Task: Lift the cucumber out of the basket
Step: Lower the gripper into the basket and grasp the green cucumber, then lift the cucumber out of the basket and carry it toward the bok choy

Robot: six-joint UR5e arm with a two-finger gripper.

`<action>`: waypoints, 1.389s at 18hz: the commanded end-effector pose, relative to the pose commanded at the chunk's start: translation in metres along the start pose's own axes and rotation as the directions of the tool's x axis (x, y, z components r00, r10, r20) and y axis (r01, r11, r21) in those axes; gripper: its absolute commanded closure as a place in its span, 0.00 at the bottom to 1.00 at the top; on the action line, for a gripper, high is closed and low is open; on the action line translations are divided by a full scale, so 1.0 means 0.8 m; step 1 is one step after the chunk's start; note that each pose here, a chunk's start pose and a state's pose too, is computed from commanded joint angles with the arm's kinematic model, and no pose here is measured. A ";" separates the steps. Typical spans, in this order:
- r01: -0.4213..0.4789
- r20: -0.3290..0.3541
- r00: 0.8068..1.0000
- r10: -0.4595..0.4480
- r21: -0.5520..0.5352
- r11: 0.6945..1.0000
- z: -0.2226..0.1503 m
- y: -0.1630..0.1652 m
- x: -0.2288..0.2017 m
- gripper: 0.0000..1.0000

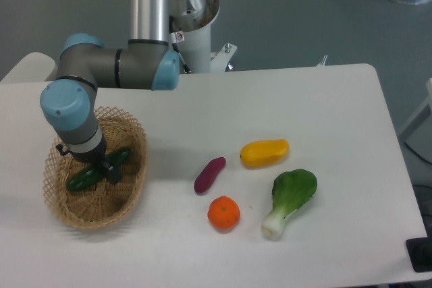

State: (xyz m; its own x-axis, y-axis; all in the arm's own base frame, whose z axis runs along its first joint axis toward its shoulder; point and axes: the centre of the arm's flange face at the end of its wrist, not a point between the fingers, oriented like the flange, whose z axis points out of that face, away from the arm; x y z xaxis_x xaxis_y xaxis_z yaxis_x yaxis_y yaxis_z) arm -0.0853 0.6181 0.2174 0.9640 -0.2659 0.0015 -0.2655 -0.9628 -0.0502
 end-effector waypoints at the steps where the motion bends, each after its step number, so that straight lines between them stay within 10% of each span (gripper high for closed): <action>1: 0.008 -0.004 1.000 -0.008 -0.008 1.000 0.007 0.000 0.002 0.02; 4: 0.013 -0.008 1.000 -0.013 -0.011 1.000 0.011 0.000 0.004 0.11; 11: 0.014 0.001 1.000 -0.014 0.001 1.000 -0.005 0.000 0.005 0.84; 25: 0.094 0.063 0.993 -0.098 0.071 0.993 -0.117 0.049 -0.134 0.85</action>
State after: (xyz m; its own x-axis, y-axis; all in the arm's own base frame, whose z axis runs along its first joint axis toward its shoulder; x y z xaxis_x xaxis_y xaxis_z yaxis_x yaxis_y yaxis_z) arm -0.2005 0.6046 0.3087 0.9844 -0.1666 -0.0567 -0.1724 -0.9776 -0.1205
